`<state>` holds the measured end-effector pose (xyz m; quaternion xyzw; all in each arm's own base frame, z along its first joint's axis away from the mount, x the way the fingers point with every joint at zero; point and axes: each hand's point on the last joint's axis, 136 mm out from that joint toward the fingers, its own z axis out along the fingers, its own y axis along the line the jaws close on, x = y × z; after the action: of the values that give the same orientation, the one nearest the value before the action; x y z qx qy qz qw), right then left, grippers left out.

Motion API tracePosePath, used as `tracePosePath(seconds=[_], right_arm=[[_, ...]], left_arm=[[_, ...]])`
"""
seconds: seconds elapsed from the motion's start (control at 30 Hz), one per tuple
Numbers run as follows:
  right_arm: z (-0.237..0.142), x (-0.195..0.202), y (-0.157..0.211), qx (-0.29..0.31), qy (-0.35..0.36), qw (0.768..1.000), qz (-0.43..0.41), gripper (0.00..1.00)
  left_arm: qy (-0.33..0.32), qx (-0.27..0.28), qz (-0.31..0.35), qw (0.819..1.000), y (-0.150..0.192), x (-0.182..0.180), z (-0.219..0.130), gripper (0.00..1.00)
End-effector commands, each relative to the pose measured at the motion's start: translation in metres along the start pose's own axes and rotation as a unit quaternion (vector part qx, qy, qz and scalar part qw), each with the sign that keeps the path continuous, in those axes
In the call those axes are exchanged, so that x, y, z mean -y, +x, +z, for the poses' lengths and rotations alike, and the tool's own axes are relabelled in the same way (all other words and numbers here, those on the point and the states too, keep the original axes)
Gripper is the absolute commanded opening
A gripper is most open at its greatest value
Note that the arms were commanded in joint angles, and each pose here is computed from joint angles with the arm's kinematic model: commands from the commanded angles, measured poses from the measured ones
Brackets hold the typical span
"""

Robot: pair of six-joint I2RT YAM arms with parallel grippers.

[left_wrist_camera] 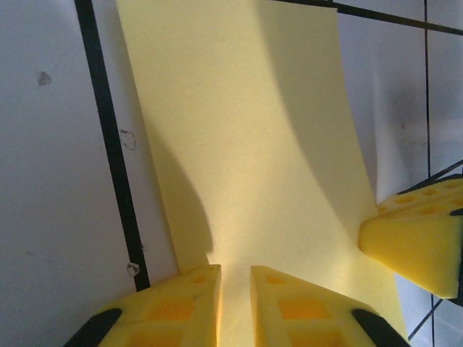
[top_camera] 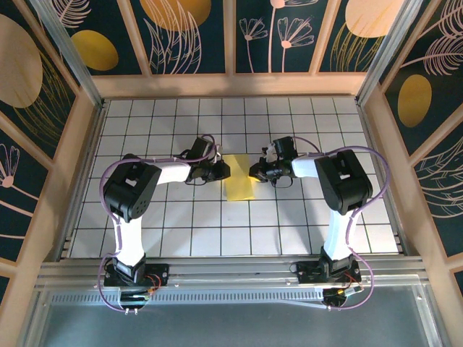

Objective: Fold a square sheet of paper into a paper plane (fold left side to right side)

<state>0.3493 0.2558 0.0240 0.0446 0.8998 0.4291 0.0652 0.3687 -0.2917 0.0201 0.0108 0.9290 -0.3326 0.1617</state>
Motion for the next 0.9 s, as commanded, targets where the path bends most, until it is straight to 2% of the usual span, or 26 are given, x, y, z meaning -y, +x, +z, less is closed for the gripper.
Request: tracePosePath(seconds=[0.0, 0.2, 0.23, 0.4, 0.57, 0.67, 0.77, 0.87], right_arm=[[-0.001, -0.004, -0.004, 0.001, -0.009, 1.000, -0.010, 0.00], [-0.010, -0.016, -0.006, 0.007, -0.020, 1.000, -0.004, 0.00], [-0.011, -0.019, -0.006, 0.008, -0.022, 1.000, -0.003, 0.00], [-0.014, -0.019, -0.008, 0.010, -0.020, 1.000, 0.004, 0.00], [-0.013, -0.018, -0.008, 0.010, -0.016, 1.000, 0.008, 0.00], [-0.014, -0.016, -0.009, 0.011, -0.013, 1.000, 0.009, 0.00], [-0.014, -0.015, -0.011, 0.012, -0.007, 1.000, 0.009, 0.00], [-0.014, -0.015, -0.010, 0.012, -0.006, 1.000, 0.008, 0.00]], left_arm=[[-0.016, 0.031, 0.019, 0.999, -0.013, 0.008, -0.019, 0.27], [-0.024, 0.098, 0.069, 0.992, -0.023, 0.026, -0.063, 0.40], [-0.018, 0.115, 0.088, 0.989, -0.025, 0.039, -0.076, 0.42], [-0.051, 0.111, 0.175, 0.977, 0.017, 0.055, -0.085, 0.52], [-0.084, 0.087, 0.264, 0.957, 0.062, 0.075, -0.074, 0.60], [-0.111, 0.072, 0.320, 0.938, 0.086, 0.089, -0.058, 0.63], [-0.146, 0.067, 0.357, 0.920, 0.096, 0.099, -0.041, 0.66], [-0.184, 0.057, 0.372, 0.908, 0.099, 0.094, -0.023, 0.68]])
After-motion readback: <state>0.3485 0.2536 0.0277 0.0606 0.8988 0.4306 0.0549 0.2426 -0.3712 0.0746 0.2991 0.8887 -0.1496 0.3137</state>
